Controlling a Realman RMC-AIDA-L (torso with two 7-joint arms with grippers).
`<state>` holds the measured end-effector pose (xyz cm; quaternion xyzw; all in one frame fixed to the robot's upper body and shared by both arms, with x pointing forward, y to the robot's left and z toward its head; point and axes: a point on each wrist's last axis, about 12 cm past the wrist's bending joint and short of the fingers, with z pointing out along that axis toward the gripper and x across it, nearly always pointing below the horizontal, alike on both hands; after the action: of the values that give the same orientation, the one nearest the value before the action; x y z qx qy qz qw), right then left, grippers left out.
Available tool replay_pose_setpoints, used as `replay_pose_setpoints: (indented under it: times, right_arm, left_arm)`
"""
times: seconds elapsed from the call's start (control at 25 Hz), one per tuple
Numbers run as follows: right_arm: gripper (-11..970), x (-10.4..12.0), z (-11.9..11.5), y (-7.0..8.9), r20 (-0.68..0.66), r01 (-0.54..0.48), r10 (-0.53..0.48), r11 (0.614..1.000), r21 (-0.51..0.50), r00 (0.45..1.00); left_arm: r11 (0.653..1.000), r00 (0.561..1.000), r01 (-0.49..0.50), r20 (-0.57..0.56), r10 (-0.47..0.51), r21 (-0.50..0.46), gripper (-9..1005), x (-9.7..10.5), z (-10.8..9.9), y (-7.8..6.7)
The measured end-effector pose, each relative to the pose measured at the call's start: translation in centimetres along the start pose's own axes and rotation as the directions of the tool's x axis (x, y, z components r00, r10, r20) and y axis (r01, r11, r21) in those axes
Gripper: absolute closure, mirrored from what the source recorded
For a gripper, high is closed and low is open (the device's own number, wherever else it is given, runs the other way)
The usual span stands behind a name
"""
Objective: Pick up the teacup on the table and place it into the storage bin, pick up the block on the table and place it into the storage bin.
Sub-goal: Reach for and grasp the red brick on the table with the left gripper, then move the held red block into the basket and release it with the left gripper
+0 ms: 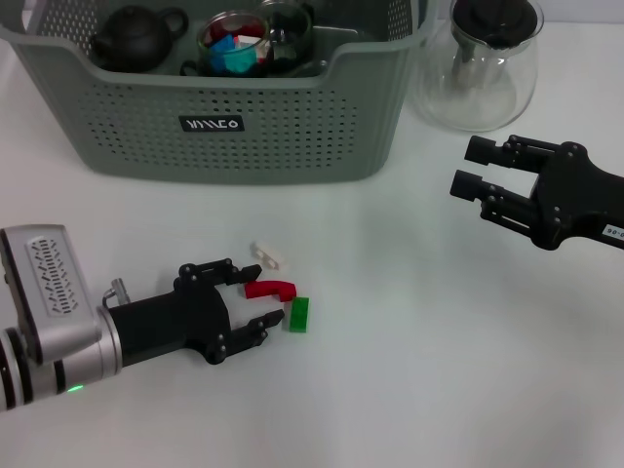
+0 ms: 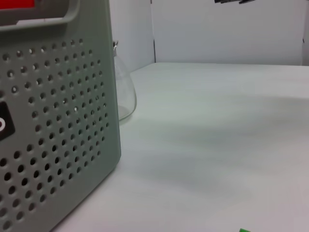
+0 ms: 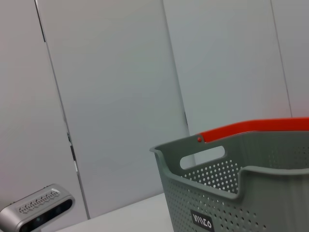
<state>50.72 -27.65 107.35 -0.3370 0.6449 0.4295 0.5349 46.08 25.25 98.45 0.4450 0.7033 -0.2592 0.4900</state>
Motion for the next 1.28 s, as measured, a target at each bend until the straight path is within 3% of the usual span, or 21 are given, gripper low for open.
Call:
replay_pose_setpoints:
  times: [0.64, 0.88, 1.08, 1.28]
  right_arm:
    - [453, 0.0, 0.0, 0.1, 0.002, -0.001, 0.001, 1.0, -0.003, 1.0]
    - [453, 0.0, -0.1, 0.0, 0.001, 0.0, 0.0, 1.0, -0.002, 1.0]
    - [453, 0.0, -0.2, 0.0, 0.0, 0.0, 0.0, 1.0, -0.001, 1.0]
    - [454, 0.0, -0.2, 0.0, 0.0, 0.0, 0.0, 1.0, -0.002, 1.0]
  left_arm:
    - [1.0, 1.0, 0.008, -0.017, -0.009, -0.02, 531, 0.1, 0.2, 0.3]
    - [0.999, 0.999, 0.045, -0.001, -0.045, -0.022, 741, -0.1, 0.0, 0.5]
    - [0.992, 0.992, 0.121, 0.023, -0.121, -0.017, 845, -0.7, -0.9, 1.2]
    - [0.971, 0.97, 0.237, 0.039, -0.238, 0.026, 844, -2.2, -2.9, 2.7]
